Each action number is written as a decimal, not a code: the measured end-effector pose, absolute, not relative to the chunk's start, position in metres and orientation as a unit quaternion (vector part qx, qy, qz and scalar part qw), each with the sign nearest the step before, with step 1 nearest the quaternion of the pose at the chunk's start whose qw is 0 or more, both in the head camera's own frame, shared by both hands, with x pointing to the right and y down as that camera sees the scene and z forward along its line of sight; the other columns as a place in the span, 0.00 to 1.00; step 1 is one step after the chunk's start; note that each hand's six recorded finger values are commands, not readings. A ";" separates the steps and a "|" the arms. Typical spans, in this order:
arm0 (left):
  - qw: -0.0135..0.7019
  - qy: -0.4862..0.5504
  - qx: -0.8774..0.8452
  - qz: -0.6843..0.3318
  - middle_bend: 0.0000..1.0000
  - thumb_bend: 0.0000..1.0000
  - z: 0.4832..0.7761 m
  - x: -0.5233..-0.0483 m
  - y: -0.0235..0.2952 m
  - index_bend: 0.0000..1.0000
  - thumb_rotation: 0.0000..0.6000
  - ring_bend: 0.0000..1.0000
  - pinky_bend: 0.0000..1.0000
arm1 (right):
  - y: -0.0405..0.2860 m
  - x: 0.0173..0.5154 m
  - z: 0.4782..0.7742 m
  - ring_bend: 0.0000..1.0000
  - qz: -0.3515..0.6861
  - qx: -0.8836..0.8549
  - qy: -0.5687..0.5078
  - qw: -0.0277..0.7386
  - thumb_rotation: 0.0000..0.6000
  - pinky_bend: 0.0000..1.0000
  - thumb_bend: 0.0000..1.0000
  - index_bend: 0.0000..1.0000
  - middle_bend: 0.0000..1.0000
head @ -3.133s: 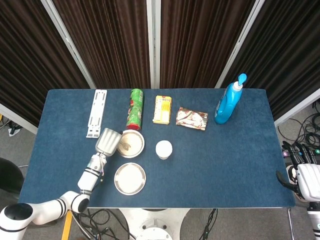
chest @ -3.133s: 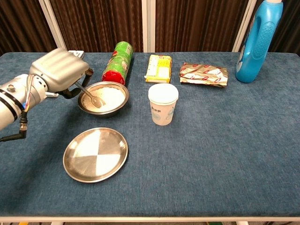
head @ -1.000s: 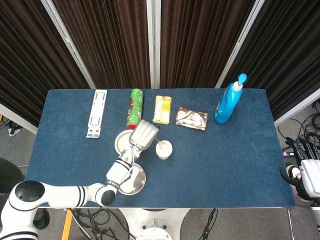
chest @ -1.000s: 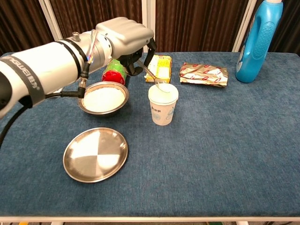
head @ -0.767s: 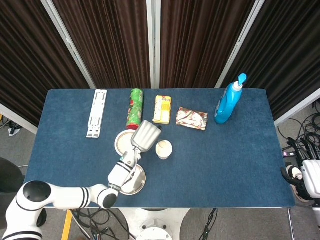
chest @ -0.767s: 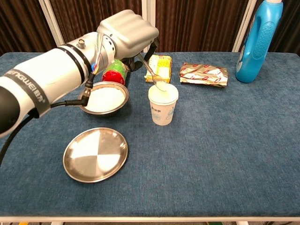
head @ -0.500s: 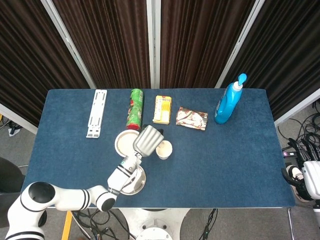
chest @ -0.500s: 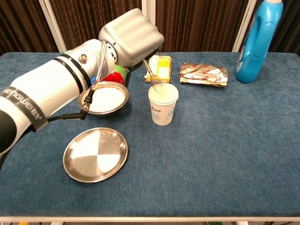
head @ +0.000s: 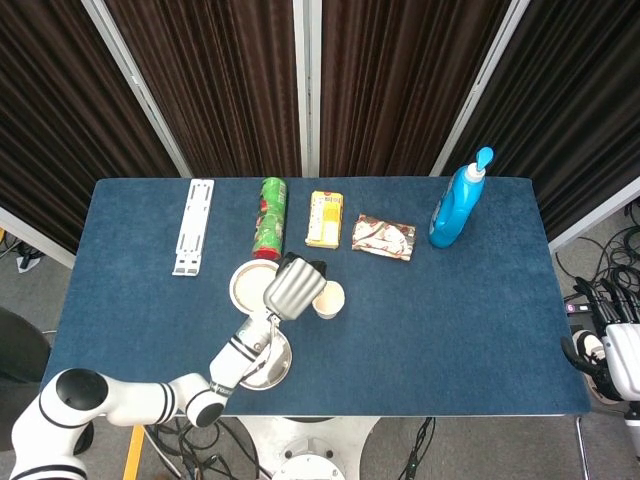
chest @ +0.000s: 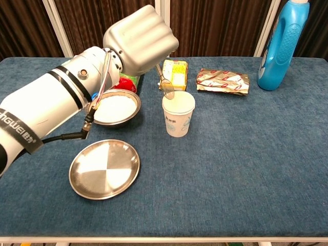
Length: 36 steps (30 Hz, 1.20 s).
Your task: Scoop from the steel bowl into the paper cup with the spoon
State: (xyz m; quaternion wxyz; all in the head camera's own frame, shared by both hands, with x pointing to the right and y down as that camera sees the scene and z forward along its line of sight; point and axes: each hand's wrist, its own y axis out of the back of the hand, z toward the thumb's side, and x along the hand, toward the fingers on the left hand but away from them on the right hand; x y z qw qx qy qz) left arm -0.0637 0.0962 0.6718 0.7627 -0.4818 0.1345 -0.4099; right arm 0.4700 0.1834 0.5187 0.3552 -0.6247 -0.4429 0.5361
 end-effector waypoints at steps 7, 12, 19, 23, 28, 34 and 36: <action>0.754 0.148 -0.496 -0.405 0.94 0.48 0.666 -0.058 0.099 0.61 1.00 0.92 1.00 | 0.186 0.472 0.516 0.00 0.537 -0.622 -0.445 0.356 1.00 0.00 0.25 0.00 0.18; 0.687 0.189 -0.568 -0.412 0.94 0.48 0.661 -0.067 0.095 0.61 1.00 0.92 1.00 | 0.185 0.472 0.516 0.00 0.535 -0.624 -0.446 0.356 1.00 0.00 0.25 0.00 0.18; 0.552 0.248 -0.682 -0.411 0.94 0.48 0.653 -0.109 0.087 0.61 1.00 0.92 1.00 | 0.184 0.469 0.516 0.00 0.531 -0.627 -0.444 0.358 1.00 0.00 0.25 0.00 0.18; 0.494 0.263 -0.722 -0.407 0.94 0.48 0.653 -0.138 0.090 0.61 1.00 0.92 1.00 | 0.182 0.465 0.517 0.00 0.528 -0.630 -0.443 0.358 1.00 0.00 0.25 0.00 0.18; 0.430 0.265 -0.759 -0.411 0.94 0.48 0.666 -0.180 0.109 0.61 1.00 0.92 1.00 | 0.180 0.462 0.517 0.00 0.528 -0.632 -0.439 0.360 1.00 0.00 0.25 0.00 0.18; 0.422 0.198 -0.776 -0.425 0.94 0.48 0.688 -0.210 0.153 0.61 1.00 0.92 1.00 | 0.179 0.458 0.521 0.00 0.526 -0.637 -0.436 0.358 1.00 0.00 0.25 0.00 0.18; 0.427 0.177 -0.777 -0.427 0.94 0.47 0.694 -0.212 0.163 0.61 1.00 0.92 1.00 | 0.178 0.457 0.522 0.00 0.527 -0.637 -0.436 0.357 1.00 0.00 0.25 0.00 0.18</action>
